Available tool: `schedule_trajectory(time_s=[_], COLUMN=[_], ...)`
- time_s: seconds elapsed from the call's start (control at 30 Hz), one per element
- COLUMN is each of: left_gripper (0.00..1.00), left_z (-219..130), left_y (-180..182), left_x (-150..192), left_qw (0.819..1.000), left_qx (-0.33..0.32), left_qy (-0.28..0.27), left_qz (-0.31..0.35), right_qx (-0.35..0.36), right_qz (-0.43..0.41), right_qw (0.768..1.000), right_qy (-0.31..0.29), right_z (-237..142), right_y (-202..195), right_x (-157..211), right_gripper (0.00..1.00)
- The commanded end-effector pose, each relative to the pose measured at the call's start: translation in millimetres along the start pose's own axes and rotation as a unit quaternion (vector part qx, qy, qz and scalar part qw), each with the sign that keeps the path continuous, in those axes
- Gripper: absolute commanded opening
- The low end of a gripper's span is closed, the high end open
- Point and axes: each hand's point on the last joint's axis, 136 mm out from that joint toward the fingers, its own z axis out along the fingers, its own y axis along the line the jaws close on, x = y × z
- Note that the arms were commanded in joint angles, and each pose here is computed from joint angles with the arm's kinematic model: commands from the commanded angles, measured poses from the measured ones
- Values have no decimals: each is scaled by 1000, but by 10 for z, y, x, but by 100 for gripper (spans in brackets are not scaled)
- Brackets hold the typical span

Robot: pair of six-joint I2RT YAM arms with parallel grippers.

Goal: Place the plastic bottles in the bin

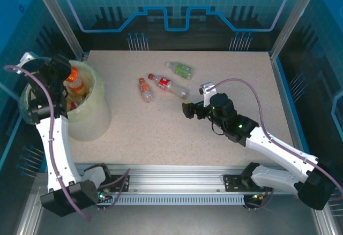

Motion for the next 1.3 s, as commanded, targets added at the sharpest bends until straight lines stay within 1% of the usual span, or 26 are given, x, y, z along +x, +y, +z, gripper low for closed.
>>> schedule_trajectory(time_s=[0.0, 0.1, 0.13, 0.17, 0.23, 0.3, 0.4, 0.5, 0.77, 0.9, 1.1, 1.27], left_gripper=[51, 52, 57, 64, 73, 83, 90, 99, 99, 99, 99, 99], left_z=[17, 113, 154, 194, 251, 280, 255, 184, -72, -120, -158, -229], left_y=[87, 265, 341, 413, 545, 581, 551, 534, 492, 350, -192, -729], left_x=[-109, -108, -102, -92, -73, -82, -128, -166, -280, -297, -230, -16], left_qw=[998, 994, 992, 990, 984, 981, 979, 977, 974, 978, 992, 996], left_qx=[14, -3, -19, -36, -73, -87, -86, -87, -86, -61, 15, 80], left_qy=[-27, -29, -31, -32, -31, -30, -34, -39, -63, -59, -36, -9], left_qz=[-59, -102, -118, -133, -158, -172, -183, -189, -198, -189, -123, -47], right_qx=[-5, -8, -7, -8, -7, -8, -7, -3, 3, 7, 22, 36], right_qz=[14, 17, 19, 20, 22, 23, 25, 27, 38, 45, 70, 105], right_qw=[1000, 1000, 1000, 1000, 1000, 1000, 1000, 1000, 999, 999, 997, 993], right_qy=[-13, -10, -10, -10, -11, -10, -9, -10, -15, -15, -22, -39], right_z=[-78, -82, -85, -85, -84, -81, -86, -84, -74, -70, -78, -115], right_y=[-2, 6, 3, 8, 1, 4, 4, -21, -53, -77, -157, -267], right_x=[-136, -138, -148, -154, -167, -166, -163, -159, -174, -157, -134, -104], right_gripper=[100, 100, 100, 100, 100, 100, 100, 100, 100, 100, 100, 100])
